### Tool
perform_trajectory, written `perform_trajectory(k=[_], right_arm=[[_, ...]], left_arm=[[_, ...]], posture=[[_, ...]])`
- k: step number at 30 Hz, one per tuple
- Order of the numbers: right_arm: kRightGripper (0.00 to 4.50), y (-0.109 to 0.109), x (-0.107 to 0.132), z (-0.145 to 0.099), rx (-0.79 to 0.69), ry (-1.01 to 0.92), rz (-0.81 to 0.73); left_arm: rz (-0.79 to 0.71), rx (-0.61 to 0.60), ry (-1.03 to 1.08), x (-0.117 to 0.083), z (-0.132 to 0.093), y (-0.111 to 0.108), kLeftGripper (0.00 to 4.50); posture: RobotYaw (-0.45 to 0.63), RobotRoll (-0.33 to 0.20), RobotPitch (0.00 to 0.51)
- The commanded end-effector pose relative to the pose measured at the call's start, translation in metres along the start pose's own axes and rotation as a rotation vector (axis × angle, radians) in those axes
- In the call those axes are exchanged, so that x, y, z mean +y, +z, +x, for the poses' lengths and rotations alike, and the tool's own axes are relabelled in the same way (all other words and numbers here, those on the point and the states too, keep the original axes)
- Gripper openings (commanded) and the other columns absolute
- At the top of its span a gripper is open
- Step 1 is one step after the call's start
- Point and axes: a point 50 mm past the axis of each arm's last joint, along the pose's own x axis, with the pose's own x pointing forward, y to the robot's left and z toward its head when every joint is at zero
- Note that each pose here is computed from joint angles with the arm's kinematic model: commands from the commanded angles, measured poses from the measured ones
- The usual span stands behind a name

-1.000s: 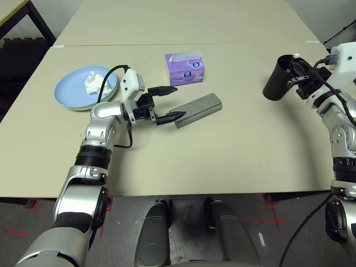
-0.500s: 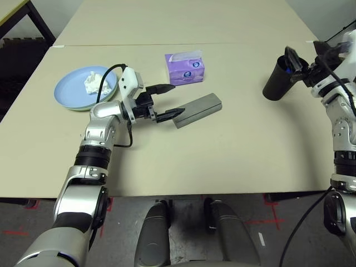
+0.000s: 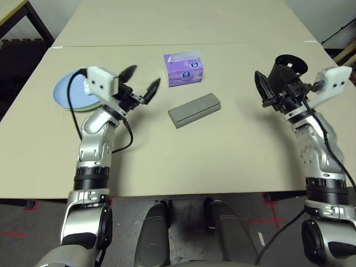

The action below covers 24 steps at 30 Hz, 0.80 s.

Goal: Organize and tidy the items on the table.

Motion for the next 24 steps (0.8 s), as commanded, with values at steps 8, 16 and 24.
perform_trajectory(k=[8,16,24], right_arm=[[4.48,-0.007,-0.033,-0.011,0.039,-0.201,-0.075],[4.48,-0.013,-0.041,-0.007,0.011,-0.19,-0.062],[4.48,-0.013,-0.045,-0.01,0.044,-0.143,-0.064]], left_arm=[[0.079,0.1,0.267,0.029,-0.04,-0.015,4.5],[0.071,0.117,0.373,0.048,-0.062,-0.021,4.5],[0.057,0.14,0.367,0.052,-0.069,-0.024,4.5]], posture=[[0.1,0.0,0.197],[0.11,0.0,0.195],[0.11,0.0,0.191]])
